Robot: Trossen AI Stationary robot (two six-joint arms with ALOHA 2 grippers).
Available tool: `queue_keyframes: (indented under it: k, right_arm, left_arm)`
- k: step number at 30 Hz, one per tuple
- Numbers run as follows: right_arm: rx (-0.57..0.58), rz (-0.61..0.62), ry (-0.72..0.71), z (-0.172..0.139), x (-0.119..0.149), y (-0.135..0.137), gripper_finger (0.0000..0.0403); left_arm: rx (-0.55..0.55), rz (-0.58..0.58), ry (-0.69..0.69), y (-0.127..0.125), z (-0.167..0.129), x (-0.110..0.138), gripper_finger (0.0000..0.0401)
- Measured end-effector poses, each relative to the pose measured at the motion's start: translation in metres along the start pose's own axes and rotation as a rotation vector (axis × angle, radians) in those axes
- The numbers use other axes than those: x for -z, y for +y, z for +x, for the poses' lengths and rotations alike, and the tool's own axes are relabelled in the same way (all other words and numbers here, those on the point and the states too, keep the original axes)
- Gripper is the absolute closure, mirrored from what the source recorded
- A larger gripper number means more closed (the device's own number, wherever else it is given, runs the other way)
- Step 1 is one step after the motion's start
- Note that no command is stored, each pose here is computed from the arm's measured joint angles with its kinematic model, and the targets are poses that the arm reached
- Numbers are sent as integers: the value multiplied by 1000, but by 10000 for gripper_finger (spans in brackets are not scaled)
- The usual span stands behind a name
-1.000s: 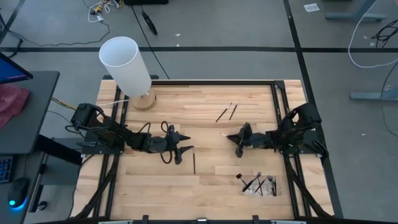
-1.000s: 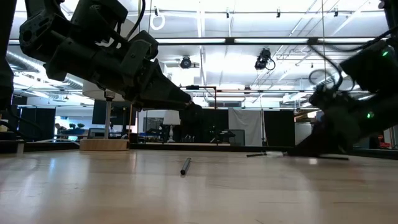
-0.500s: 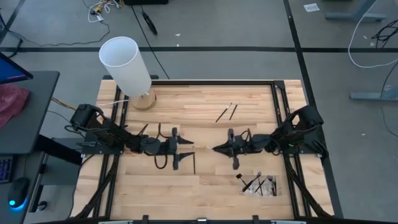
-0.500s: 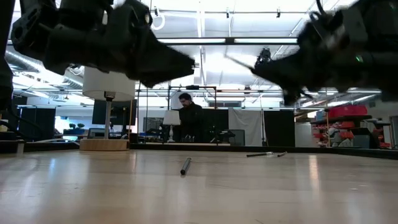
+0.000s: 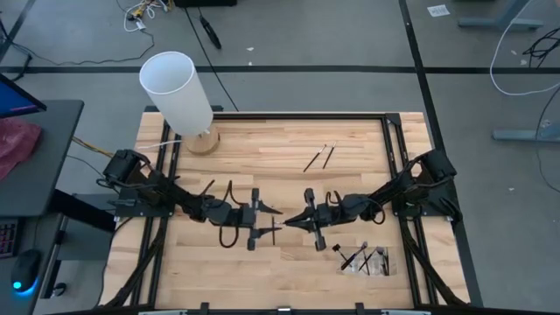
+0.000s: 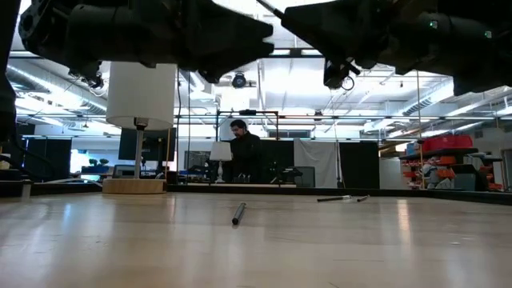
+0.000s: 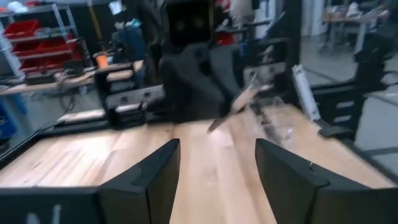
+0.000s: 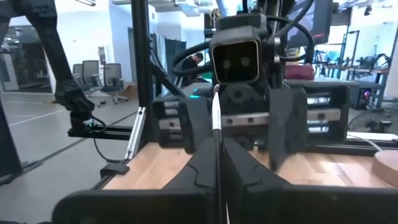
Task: Pick & Place Makeup Supplies
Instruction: Put the silver makeup brush into the transparent organizer
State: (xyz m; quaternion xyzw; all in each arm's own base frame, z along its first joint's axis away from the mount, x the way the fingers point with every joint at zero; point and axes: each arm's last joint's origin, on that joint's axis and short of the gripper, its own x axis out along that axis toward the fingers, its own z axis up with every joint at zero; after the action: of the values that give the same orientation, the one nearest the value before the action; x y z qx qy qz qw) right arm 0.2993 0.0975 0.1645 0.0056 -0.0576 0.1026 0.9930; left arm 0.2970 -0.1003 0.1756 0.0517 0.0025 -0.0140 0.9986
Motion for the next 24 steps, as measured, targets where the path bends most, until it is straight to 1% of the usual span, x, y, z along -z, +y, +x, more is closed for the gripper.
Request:
queue_keyframes:
  k: [2, 6, 12, 18, 24]
  right_arm:
    - [-1, 7, 2, 0, 0, 0, 397]
    - [1, 10, 3, 0, 0, 0, 397]
    - [0, 10, 1, 0, 0, 0, 397]
    - [1, 13, 3, 0, 0, 0, 397]
    - [3, 13, 11, 0, 1, 0, 396]
  left_arm:
    - [17, -7, -26, -3, 1, -4, 191]
    - [15, -6, -46, -3, 2, -8, 200]
    - [31, -12, -72, -4, 5, -14, 234]
    - [31, -16, -76, -5, 6, -15, 292]
    - [30, -10, -64, -5, 6, -14, 367]
